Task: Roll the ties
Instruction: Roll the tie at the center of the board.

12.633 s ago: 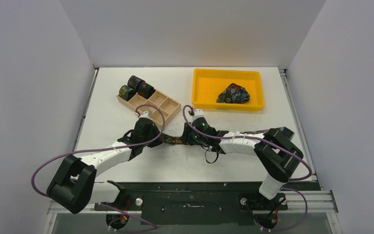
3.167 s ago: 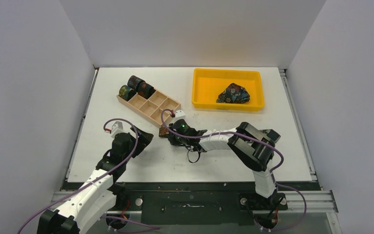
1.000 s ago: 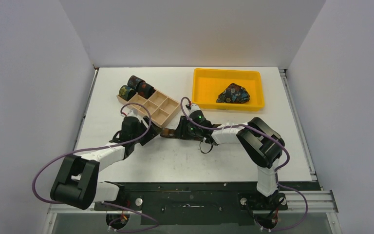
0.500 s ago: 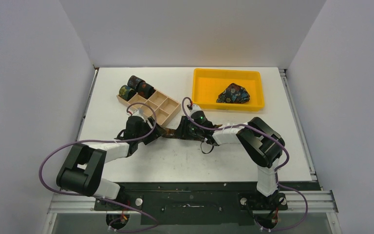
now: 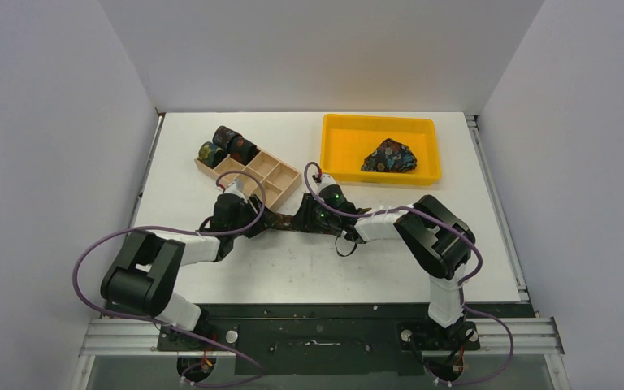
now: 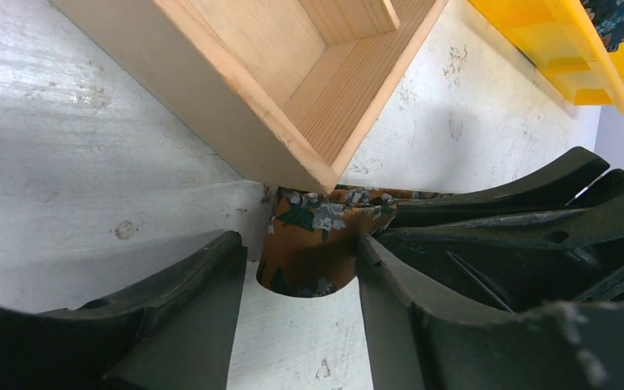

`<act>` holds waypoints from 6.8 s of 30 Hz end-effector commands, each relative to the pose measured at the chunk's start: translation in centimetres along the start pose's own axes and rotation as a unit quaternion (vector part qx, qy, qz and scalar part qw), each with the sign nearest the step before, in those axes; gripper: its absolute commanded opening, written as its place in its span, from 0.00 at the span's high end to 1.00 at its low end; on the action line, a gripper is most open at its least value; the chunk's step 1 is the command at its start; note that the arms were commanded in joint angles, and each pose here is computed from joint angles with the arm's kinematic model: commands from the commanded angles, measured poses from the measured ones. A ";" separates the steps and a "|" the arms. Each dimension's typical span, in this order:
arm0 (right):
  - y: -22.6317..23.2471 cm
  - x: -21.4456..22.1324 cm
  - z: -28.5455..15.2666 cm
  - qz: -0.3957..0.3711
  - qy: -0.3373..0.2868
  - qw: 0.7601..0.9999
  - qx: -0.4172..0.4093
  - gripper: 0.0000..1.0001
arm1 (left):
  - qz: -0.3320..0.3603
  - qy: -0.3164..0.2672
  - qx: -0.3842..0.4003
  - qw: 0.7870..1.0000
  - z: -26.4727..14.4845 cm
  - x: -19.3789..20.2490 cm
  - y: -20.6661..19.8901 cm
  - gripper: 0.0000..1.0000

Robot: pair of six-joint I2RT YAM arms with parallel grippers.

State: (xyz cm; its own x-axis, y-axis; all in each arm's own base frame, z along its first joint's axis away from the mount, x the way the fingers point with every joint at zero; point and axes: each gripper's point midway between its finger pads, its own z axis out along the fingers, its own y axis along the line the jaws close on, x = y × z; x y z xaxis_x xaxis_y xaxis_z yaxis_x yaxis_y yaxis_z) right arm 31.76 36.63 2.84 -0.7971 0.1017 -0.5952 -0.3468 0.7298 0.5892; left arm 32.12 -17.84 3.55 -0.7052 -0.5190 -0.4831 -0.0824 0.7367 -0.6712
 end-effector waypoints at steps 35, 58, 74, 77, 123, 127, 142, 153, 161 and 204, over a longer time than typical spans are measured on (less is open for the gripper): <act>-3.3 0.1 -9.9 -0.005 -0.092 0.989 0.117 0.59 | 0.177 -0.031 -0.337 0.924 -8.1 -3.0 4.0 1.00; -8.0 1.6 -17.7 -0.023 -0.128 0.973 0.192 0.54 | 0.417 -0.052 -0.507 0.752 -5.8 -1.3 -0.8 1.00; -8.8 2.8 -18.4 -0.017 -0.122 0.973 0.194 0.54 | 0.414 -0.027 -0.448 0.792 -1.7 2.0 -3.5 0.67; -8.8 2.8 -18.4 -0.016 -0.124 0.973 0.194 0.53 | 0.407 -0.021 -0.433 0.804 -1.4 2.5 -4.0 0.63; 7.1 -2.5 -11.2 -0.057 -0.078 0.993 -0.069 0.58 | 0.069 -0.087 -0.012 0.994 -9.8 -3.9 -4.6 0.16; 8.7 -2.3 -7.9 -0.055 -0.062 0.993 -0.079 0.63 | 0.016 -0.104 0.028 0.994 -9.5 -4.7 -4.1 0.19; 8.3 -1.7 -1.6 -0.049 -0.023 0.997 -0.061 0.70 | -0.058 -0.107 0.007 0.993 -7.5 -3.6 -1.0 0.24; 5.3 0.0 -0.3 -0.042 0.000 0.999 -0.027 0.72 | -0.052 -0.077 0.018 0.996 -5.9 -2.2 -0.6 0.24; 3.1 0.6 -0.3 -0.034 0.008 0.999 -0.006 0.73 | -0.055 -0.063 0.021 0.996 -5.1 -1.4 -0.2 0.25; 1.7 1.9 -0.6 -0.025 0.019 1.000 -0.001 0.74 | -0.047 0.029 0.082 0.995 -1.9 2.1 -1.8 0.74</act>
State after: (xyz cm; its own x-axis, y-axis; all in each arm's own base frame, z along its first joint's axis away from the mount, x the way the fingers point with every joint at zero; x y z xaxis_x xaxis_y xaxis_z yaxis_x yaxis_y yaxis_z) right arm 29.24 37.84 3.12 -0.7993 0.0291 -0.6003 -0.3899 0.7350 0.5548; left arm 28.86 -18.50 3.35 -0.7356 -0.5895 -0.3338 -0.1185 0.5971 -0.7934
